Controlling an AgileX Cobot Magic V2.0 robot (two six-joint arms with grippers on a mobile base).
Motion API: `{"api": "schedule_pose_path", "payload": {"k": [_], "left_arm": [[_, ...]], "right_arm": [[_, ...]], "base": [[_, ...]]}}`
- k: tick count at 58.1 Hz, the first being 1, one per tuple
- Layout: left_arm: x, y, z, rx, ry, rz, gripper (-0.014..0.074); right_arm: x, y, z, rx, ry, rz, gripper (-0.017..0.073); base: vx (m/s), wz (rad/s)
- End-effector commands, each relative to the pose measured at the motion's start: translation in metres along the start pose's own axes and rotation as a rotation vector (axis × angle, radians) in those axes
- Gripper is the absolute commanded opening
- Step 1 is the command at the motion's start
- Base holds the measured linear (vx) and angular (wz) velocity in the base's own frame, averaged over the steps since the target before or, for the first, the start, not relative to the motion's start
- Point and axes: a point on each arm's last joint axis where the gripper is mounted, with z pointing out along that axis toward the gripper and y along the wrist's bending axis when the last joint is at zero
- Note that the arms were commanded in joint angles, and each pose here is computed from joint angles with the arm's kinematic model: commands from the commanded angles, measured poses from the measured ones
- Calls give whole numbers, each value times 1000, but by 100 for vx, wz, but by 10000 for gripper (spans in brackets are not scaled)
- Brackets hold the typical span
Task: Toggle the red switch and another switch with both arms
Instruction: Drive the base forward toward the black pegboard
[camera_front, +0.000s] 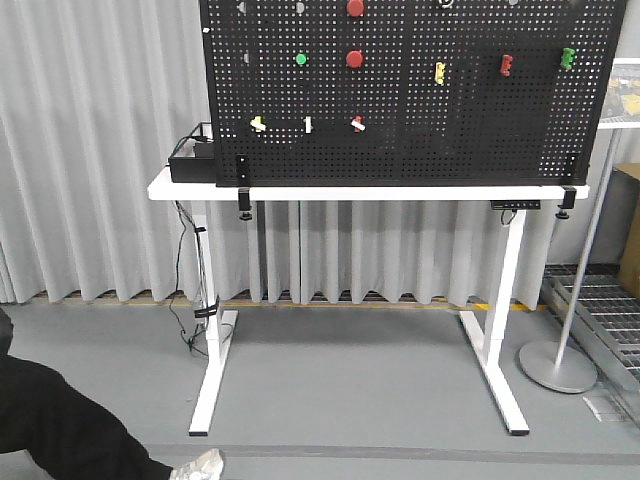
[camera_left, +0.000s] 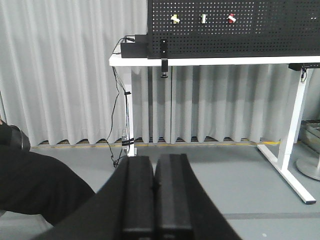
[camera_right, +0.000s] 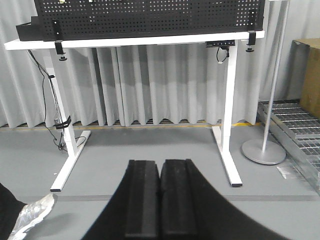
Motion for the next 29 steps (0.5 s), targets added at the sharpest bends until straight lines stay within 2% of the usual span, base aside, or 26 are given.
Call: {"api": "schedule_pose_path", "payload": {"k": [1, 29], "left_arm": [[-2, -1, -1, 9, -80, -13, 2], [-2, -1, -1, 9, -80, -13, 2]], "right_arm": [[-6, 0, 0, -3, -83, -7, -6], [-6, 0, 0, -3, -83, -7, -6]], "base": [[0, 0], [0, 0]]}}
